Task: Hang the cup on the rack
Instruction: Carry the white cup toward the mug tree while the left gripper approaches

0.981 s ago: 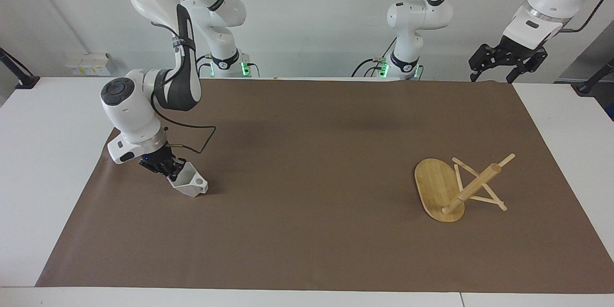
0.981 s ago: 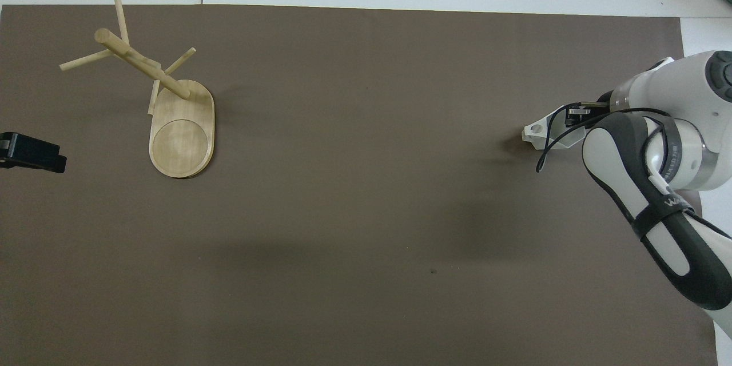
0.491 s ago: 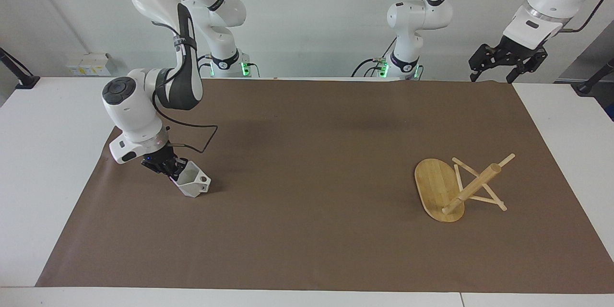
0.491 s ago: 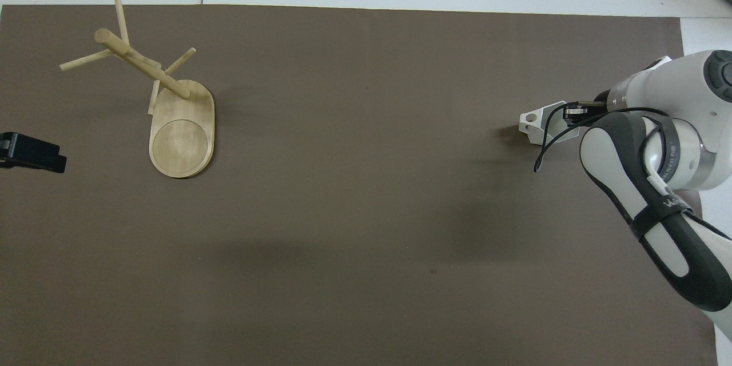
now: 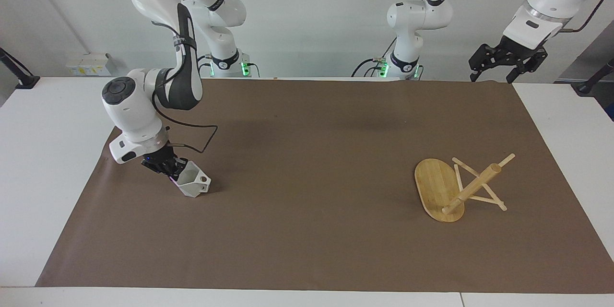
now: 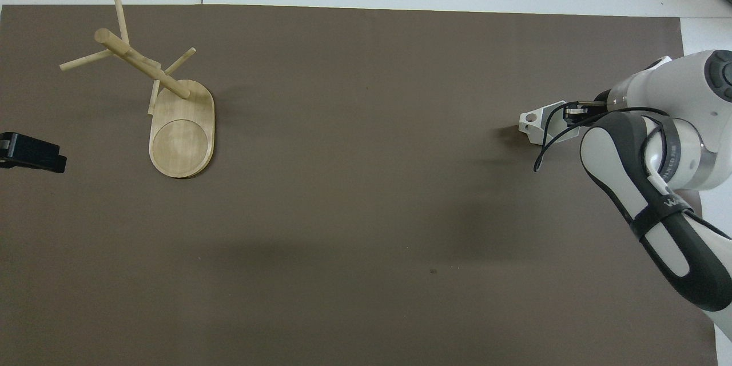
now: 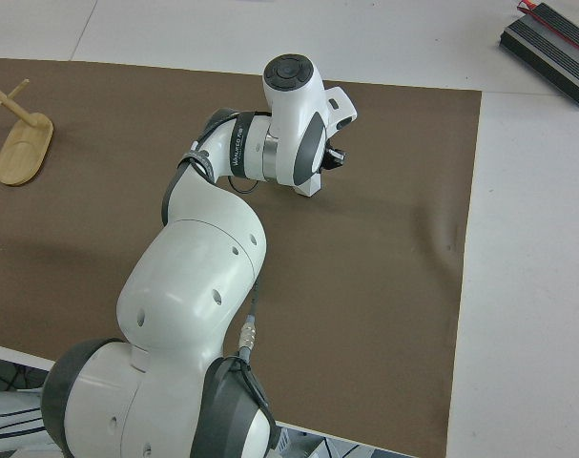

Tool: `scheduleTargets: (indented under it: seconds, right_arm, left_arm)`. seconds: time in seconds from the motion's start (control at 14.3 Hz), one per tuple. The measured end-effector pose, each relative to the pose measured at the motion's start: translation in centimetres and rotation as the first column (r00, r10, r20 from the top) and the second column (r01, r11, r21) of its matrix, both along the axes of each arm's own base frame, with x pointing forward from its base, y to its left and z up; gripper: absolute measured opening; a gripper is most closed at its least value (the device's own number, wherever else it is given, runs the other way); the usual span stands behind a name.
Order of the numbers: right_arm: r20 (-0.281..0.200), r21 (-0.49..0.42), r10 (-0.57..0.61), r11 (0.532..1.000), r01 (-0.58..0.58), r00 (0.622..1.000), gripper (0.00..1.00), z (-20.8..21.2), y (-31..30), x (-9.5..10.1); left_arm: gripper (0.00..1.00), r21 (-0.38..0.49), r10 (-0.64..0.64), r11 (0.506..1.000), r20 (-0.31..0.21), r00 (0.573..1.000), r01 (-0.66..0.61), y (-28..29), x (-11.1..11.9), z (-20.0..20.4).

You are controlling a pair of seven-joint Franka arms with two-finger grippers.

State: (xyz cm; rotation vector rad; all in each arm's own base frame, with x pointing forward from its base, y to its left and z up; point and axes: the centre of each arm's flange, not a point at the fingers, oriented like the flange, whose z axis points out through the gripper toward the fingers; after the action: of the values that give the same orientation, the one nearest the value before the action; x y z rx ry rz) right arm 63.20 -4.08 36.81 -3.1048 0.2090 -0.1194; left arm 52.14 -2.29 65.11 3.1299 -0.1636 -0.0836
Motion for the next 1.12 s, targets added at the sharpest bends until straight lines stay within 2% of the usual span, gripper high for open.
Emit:
scheduleTargets:
  seconds: [0.21,0.63,0.91,1.12]
  right_arm:
    - [-0.019,0.096,-0.031,0.995,0.032,0.999,0.06,2.2,1.5,0.0]
    - [-0.040,0.149,0.004,0.989,0.002,0.999,0.06,8.9,3.9,-0.4]
    - [-0.039,0.291,-0.029,0.956,0.039,0.999,0.06,10.6,6.1,-0.5]
    - [-0.027,0.346,0.009,0.938,0.001,1.000,0.06,12.2,9.4,-1.1]
  left_arm:
    - [1.00,0.000,0.000,1.000,0.000,1.000,0.000,0.0,0.0,0.0]
    - [1.00,0.000,0.000,1.000,0.000,1.000,0.000,0.0,0.0,0.0]
    - [1.00,0.000,0.000,1.000,0.000,1.000,0.000,0.0,0.0,0.0]
    - [1.00,0.000,0.000,1.000,0.000,1.000,0.000,0.0,0.0,0.0]
